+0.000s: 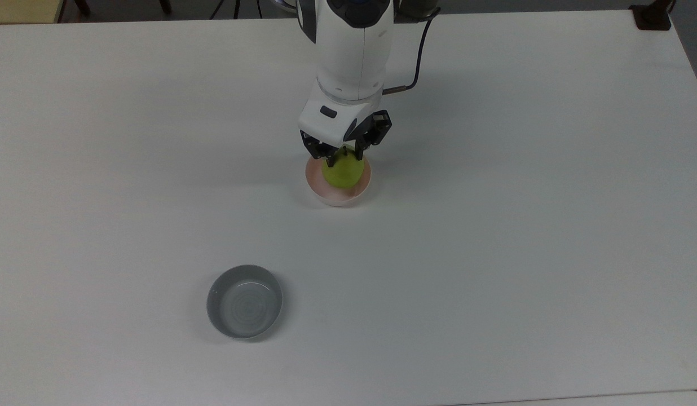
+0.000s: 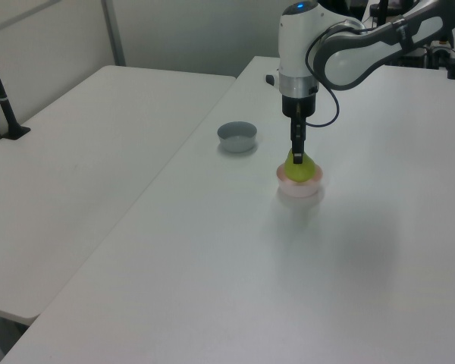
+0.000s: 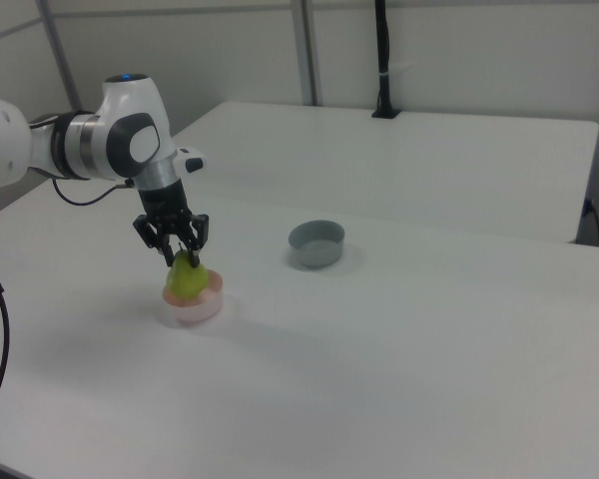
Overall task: Place the pear in the bowl
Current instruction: 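Lower the pear into the pink bowl and open the gripper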
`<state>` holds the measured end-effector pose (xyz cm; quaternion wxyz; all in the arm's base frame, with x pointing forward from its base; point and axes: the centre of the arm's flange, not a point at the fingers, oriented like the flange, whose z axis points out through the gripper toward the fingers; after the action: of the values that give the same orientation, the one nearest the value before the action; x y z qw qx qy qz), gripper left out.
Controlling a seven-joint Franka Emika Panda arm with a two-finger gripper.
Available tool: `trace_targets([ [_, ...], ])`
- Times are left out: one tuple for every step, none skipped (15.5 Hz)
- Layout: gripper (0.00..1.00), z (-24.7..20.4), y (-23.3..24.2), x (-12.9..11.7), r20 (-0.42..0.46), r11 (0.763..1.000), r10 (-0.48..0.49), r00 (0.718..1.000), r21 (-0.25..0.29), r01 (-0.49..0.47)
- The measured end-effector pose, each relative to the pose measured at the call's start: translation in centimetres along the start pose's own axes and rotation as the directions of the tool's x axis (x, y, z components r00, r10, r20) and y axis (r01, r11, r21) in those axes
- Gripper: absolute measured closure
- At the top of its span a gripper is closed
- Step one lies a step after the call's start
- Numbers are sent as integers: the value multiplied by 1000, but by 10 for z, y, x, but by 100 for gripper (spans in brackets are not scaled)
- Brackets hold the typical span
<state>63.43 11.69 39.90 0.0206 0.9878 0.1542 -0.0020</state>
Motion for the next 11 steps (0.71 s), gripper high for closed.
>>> trace_targets([
  [51, 2, 0, 1, -2, 1000, 1, 1000, 0, -1],
  [51, 5, 1, 2, -4, 1000, 1, 1000, 1, -1],
  [51, 7, 1, 3, -6, 1000, 1, 1000, 1, -1],
  [51, 9, 1, 3, -6, 1000, 1, 1000, 1, -1],
  [51, 9, 1, 3, -5, 1000, 1, 1000, 1, -1],
  [51, 9, 1, 3, -5, 1000, 1, 1000, 0, -1],
  [51, 10, 2, 3, -3, 1000, 2, 1000, 1, -2],
  [51, 12, 2, 3, -1, 1000, 3, 1000, 1, -3],
  [51, 13, 3, 3, 2, 1000, 4, 1000, 1, -4],
  [49, 16, 3, 4, 5, 1000, 4, 1000, 1, -4],
  [46, 19, 4, 4, 10, 1000, 2, 1000, -3, -2],
])
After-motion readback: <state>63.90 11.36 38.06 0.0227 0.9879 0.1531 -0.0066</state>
